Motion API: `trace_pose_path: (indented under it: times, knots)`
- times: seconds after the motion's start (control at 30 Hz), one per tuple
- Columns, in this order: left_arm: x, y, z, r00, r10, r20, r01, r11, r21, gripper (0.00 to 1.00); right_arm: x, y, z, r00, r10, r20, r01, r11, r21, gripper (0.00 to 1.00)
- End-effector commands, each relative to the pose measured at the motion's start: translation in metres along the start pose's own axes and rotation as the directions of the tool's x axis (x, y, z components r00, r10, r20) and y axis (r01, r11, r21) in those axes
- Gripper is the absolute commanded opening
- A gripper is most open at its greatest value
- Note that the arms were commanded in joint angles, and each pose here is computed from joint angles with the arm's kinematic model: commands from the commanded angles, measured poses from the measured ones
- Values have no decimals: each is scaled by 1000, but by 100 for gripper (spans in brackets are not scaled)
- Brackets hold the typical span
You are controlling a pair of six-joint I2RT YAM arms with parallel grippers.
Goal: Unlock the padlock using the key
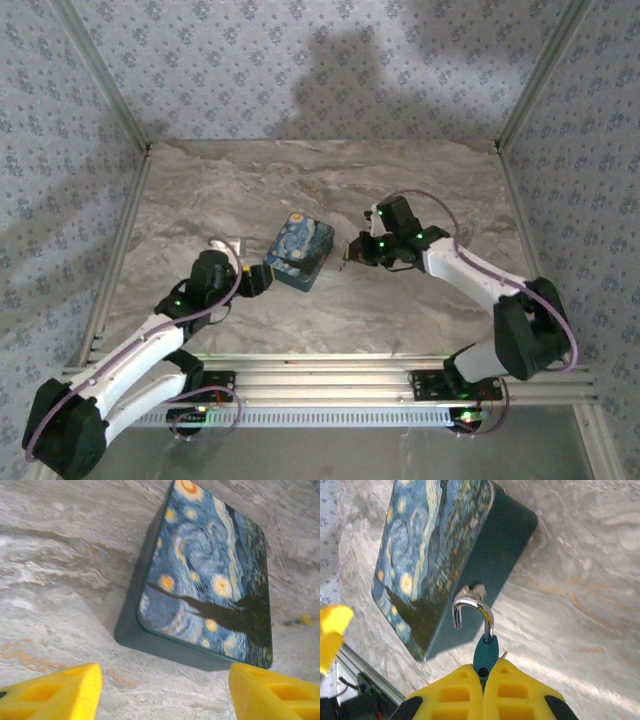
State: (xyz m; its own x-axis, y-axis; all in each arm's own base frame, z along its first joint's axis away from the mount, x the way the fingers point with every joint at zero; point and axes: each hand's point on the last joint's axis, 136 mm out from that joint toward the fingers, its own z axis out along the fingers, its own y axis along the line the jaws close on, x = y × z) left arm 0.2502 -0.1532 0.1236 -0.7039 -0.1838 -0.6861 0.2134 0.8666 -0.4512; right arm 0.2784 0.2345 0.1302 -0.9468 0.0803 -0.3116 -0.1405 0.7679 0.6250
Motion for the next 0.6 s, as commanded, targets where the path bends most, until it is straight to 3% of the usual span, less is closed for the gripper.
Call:
trace_pose_path:
  times: [0.0,0.27,0.57]
  knots:
    - [-3,10,-5,999,-26,-47,23,998,-64,70,34,-21,-14,996,-12,-93,16,999,42,0]
    - [-8,3,0,996,-65,-65,63,998,-29,70,56,-17,2,981,-40,-188,28,997,-67,0]
    - [9,4,-1,985,-102,-136,100,995,-23,70,67,-33,45,952,-11,-306,2,1000,-31,0]
